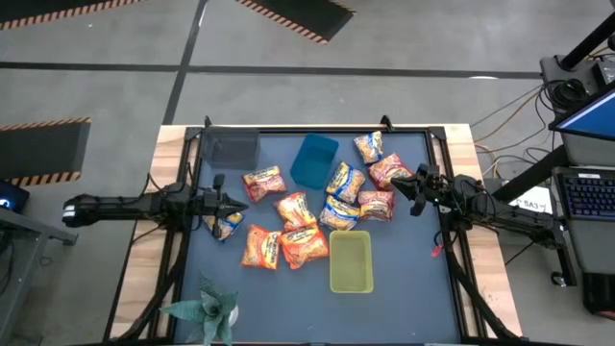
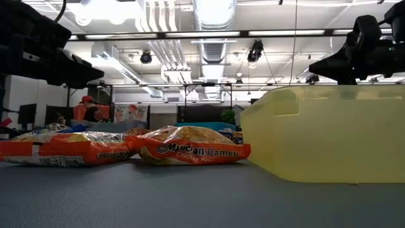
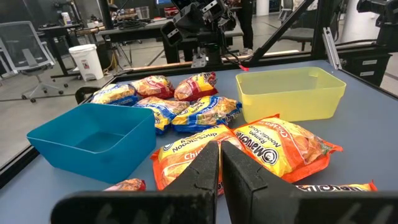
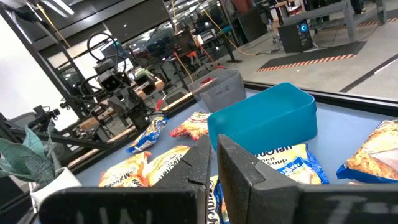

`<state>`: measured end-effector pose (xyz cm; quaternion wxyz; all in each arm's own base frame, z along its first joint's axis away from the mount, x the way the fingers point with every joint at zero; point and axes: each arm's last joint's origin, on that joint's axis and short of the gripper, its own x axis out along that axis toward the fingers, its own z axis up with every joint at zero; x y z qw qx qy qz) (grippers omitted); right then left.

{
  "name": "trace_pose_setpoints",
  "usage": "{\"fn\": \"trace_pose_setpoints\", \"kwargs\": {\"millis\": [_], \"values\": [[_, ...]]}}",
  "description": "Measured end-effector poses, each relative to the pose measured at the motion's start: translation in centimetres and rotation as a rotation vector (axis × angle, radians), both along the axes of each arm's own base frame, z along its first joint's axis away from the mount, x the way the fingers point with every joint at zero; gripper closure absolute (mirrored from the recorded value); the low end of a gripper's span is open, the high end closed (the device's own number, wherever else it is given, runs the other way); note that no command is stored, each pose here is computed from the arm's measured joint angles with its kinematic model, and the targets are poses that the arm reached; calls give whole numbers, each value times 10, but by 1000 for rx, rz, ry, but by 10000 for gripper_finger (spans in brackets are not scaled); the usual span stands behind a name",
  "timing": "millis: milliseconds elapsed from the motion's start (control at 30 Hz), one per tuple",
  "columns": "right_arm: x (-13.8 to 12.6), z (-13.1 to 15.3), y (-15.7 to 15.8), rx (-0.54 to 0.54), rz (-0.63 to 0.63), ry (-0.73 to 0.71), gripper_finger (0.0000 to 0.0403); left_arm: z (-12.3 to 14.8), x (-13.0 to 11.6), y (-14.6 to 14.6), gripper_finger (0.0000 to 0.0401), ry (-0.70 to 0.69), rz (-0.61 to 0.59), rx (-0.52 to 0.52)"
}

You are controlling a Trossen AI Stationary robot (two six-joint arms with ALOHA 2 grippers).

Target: Sort Maruchan noodles

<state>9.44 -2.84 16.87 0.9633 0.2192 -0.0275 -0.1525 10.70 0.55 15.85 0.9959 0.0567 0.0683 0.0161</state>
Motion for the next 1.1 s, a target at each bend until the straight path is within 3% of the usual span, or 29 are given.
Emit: {"fn": "trace_pose_setpoints", "kwargs": {"millis": [667,800,933,1100], "values": [[0,0,0,0,0,0,385,0,0,2,401,1,69,18],[0,0,0,-6,-1,-1,385,1,0,3,401,3,62,164],[0,1,0,-11,-2,-4,385,6,0,3,401,-45,86,244],[0,0,0,-10,-2,-3,385,18,1,2,401,-170,59,219]]}}
